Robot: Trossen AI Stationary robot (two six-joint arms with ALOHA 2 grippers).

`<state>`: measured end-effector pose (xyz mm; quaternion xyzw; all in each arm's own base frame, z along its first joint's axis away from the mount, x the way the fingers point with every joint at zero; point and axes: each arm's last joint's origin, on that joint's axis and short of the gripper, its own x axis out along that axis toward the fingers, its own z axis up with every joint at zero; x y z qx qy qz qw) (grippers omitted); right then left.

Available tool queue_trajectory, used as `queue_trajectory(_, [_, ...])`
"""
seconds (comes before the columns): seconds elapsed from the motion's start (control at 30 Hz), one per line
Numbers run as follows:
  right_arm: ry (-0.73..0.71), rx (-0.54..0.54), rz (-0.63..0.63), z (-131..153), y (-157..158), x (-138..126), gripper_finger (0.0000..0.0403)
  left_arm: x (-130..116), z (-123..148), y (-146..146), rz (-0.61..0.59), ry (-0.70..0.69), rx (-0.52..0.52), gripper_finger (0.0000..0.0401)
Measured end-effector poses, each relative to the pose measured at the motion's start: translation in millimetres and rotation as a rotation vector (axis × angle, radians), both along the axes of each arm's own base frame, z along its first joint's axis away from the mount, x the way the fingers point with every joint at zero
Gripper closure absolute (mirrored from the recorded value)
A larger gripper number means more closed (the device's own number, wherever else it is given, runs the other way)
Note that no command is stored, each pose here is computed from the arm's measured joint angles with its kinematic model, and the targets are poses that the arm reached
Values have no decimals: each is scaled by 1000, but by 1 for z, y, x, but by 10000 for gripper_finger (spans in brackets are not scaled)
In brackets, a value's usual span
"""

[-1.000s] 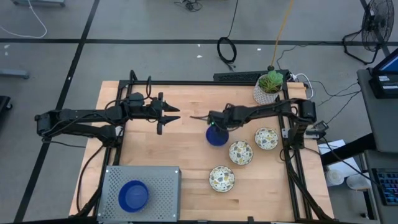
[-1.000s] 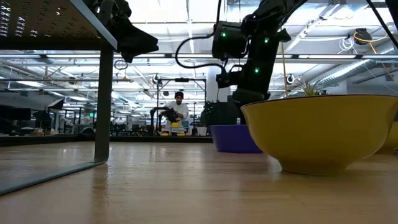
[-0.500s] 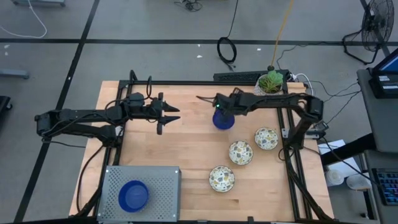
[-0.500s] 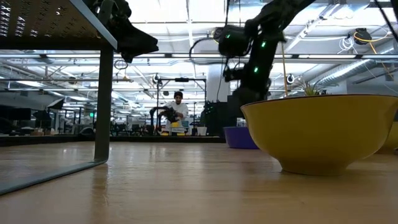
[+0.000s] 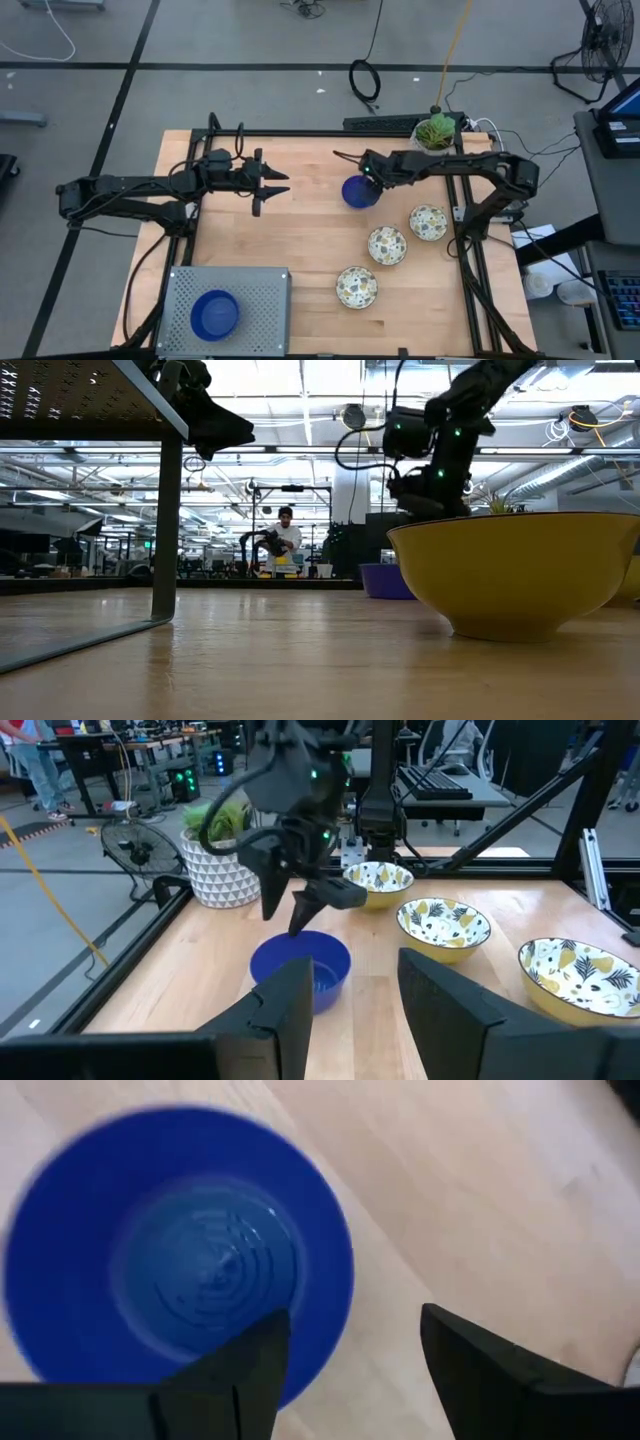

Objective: Pick & Place Mini bowls
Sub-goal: Stack the blue bowl on top of the other blue bowls on the shelf

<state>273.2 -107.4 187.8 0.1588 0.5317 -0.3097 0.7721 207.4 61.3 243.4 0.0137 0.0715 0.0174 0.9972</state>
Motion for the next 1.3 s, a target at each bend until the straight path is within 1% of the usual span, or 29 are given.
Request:
queue_trajectory(0.2, [-21,13,-49,-13,2,-5,191,0,0,0,0,0,1,251])
queue_trajectory(0.33, [-52,5,-55,-19,2,-5,192,0,0,0,0,-1,1,251])
queue_trajectory(0.47, [-78,5,-79,-21,2,-5,197,0,0,0,0,-1,0,251])
queue_trajectory(0.7, [-90,1,-78,-20,1,-4,209,0,0,0,1,-1,-2,251])
queue_trajectory(1.07, [-76,7,-75,-21,2,-5,252,0,0,0,1,0,-2,251])
queue_trajectory(1.2, [-88,50,-58,-21,3,-4,270,0,0,0,1,0,-2,251])
queue_trajectory(1.3, [-90,50,-54,-21,4,-4,280,0,0,0,1,1,-2,251])
